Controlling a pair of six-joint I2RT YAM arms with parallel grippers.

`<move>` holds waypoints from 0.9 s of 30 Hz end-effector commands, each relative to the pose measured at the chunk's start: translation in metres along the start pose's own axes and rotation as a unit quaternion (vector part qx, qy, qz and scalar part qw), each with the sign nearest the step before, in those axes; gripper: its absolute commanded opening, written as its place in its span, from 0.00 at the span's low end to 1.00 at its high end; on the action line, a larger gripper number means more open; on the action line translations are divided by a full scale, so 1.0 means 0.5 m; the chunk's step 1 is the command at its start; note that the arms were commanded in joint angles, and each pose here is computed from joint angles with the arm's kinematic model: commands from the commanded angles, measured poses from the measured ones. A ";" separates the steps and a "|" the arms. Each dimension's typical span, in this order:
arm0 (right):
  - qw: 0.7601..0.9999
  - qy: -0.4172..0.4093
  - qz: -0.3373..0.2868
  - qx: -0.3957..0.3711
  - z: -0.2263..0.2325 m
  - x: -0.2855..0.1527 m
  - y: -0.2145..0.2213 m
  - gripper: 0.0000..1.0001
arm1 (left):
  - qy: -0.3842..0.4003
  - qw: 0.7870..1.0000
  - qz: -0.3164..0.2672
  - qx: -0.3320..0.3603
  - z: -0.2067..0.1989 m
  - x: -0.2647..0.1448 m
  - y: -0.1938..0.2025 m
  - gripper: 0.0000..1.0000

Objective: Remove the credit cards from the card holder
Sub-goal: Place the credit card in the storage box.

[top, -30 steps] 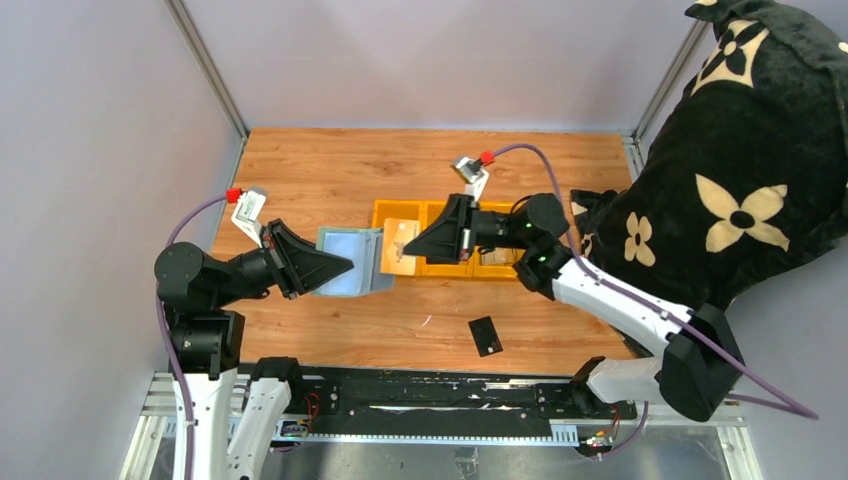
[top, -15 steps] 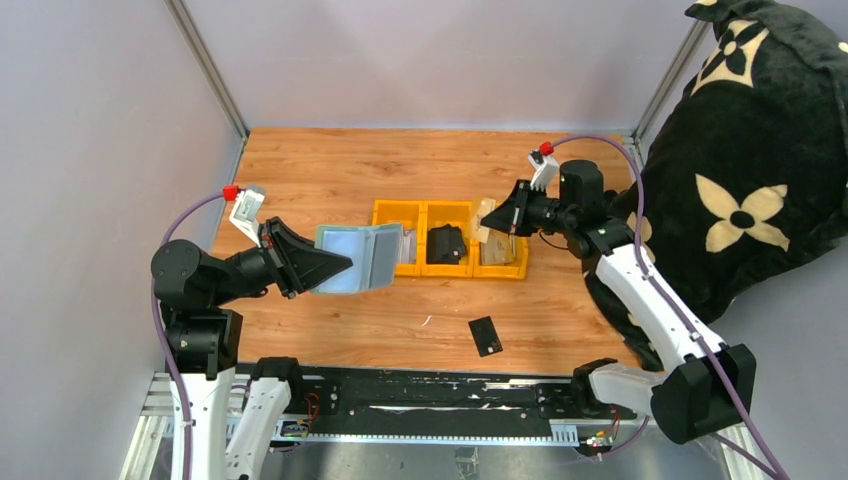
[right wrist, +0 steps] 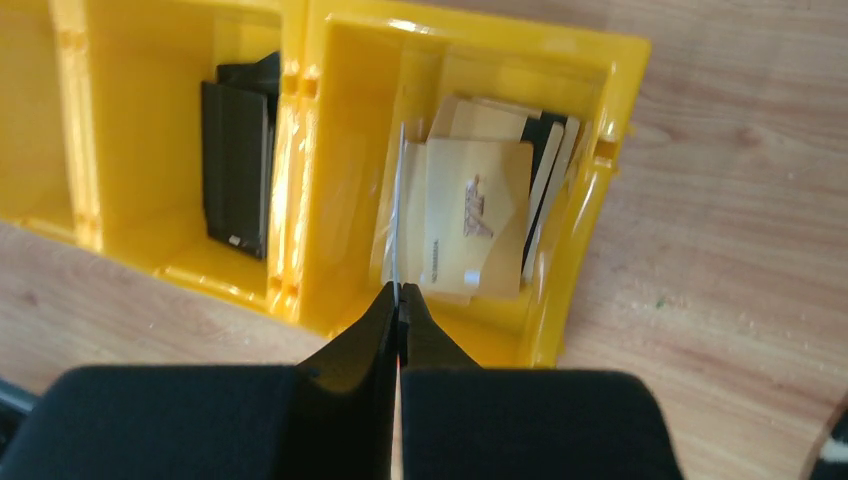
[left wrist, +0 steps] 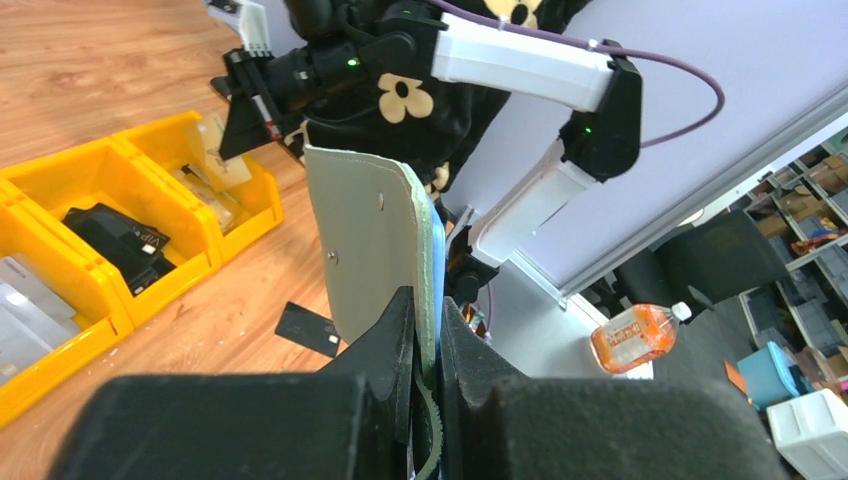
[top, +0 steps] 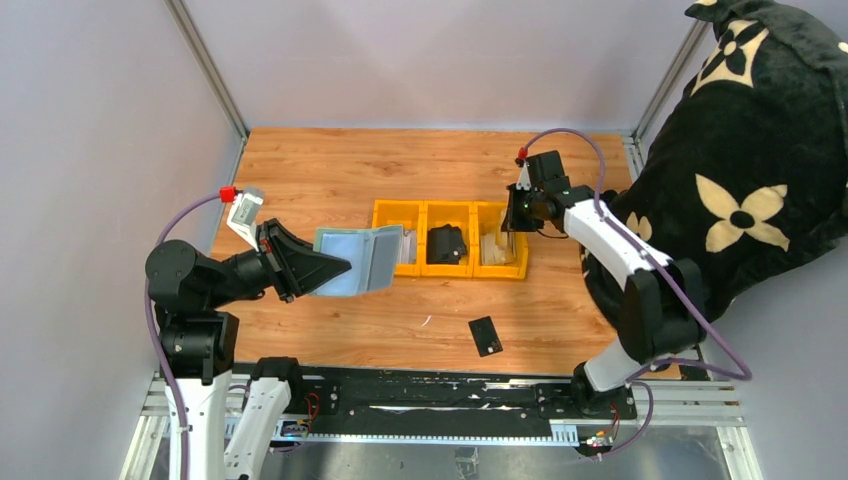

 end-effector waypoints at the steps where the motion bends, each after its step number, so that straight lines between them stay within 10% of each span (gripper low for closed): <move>1: 0.998 0.031 0.048 -0.002 -0.031 0.054 -0.005 0.00 | 0.008 1.000 0.004 0.017 -0.014 -0.002 -0.005 0.00; 13: 0.996 0.022 0.091 0.005 -0.024 0.120 0.030 0.00 | 0.009 1.000 0.007 0.022 -0.020 -0.004 -0.005 0.00; 27: 0.997 0.067 0.034 -0.008 -0.008 0.053 0.001 0.28 | 0.009 1.000 0.007 0.019 -0.019 -0.002 -0.009 0.00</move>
Point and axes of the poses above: each gripper's point midway between its finger pads, its own x axis out along the fingers, its own z axis along the line the jaws close on, y = z × x, the point moved 8 cm from there along -x, back along the fingers, and after that the axes turned 7 degrees about -x, right-handed, at the moved point
